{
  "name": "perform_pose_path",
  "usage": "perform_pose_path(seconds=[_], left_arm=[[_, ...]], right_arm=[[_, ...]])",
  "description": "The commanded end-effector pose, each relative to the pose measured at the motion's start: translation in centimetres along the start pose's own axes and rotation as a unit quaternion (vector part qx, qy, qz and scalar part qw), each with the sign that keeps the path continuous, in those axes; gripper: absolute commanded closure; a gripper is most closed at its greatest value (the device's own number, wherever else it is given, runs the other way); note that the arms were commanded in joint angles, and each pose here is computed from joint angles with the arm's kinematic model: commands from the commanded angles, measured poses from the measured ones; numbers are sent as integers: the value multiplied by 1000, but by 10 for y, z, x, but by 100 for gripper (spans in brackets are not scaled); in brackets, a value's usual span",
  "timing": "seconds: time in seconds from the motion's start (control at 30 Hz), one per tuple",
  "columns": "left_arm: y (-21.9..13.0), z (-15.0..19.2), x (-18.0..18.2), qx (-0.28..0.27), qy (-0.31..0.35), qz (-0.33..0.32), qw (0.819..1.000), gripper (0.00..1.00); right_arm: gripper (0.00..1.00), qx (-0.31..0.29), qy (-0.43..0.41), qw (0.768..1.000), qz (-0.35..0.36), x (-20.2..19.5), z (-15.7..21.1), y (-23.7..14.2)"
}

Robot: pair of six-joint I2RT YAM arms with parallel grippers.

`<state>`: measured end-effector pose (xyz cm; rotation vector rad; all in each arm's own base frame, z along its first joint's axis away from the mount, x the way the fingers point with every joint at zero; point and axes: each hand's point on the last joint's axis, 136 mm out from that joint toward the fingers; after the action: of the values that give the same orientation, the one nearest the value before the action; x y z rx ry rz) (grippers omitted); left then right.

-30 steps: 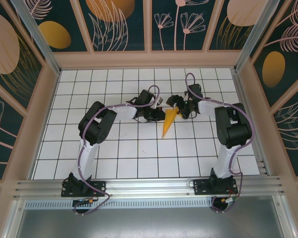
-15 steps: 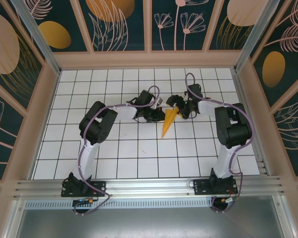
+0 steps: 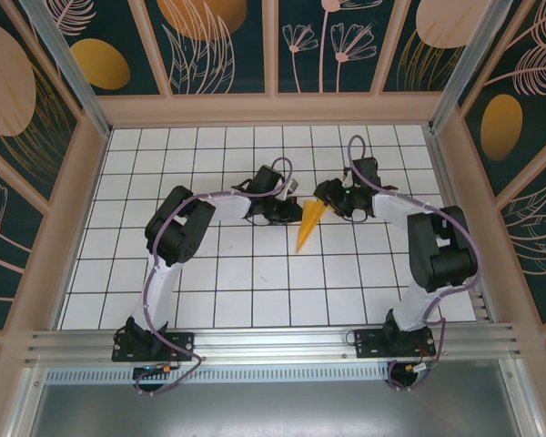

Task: Fold a paper plane with a square sheet of paper (fold left side to right side)
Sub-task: Fold the wing for the fifth time at the center of the table.

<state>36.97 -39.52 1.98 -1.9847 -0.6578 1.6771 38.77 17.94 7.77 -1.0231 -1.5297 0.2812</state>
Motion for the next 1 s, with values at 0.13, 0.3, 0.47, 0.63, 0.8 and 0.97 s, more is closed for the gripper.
perform_pose_path(seconds=[0.13,0.3,0.47,0.63,0.8,0.97], left_arm=[[9,7,25,8,-7,-30,999,100],[9,7,26,7,-7,-33,999,100],[8,6,27,5,-7,-38,999,100],[7,5,29,1,-7,-44,999,100],[8,5,33,-1,-9,-54,999,100],[7,5,36,-3,-11,-60,998,100]], right_arm=[[90,31,22,999,-16,-7,38,2],[95,39,16,999,-18,-3,43,9],[96,39,13,999,-13,-4,40,16],[96,46,9,999,-8,-8,42,24],[96,47,5,999,-3,-11,40,29],[96,51,7,999,7,-17,42,32]])
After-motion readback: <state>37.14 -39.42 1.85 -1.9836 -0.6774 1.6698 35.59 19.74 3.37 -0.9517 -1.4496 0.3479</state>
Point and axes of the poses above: each hand's point on the last joint's axis, 136 mm out from that joint toward the fingers, its own y axis out along the fingers, its own x axis along the line the jaws close on, z = x × y, and after that the axes turned 6 degrees about -y, right-handed
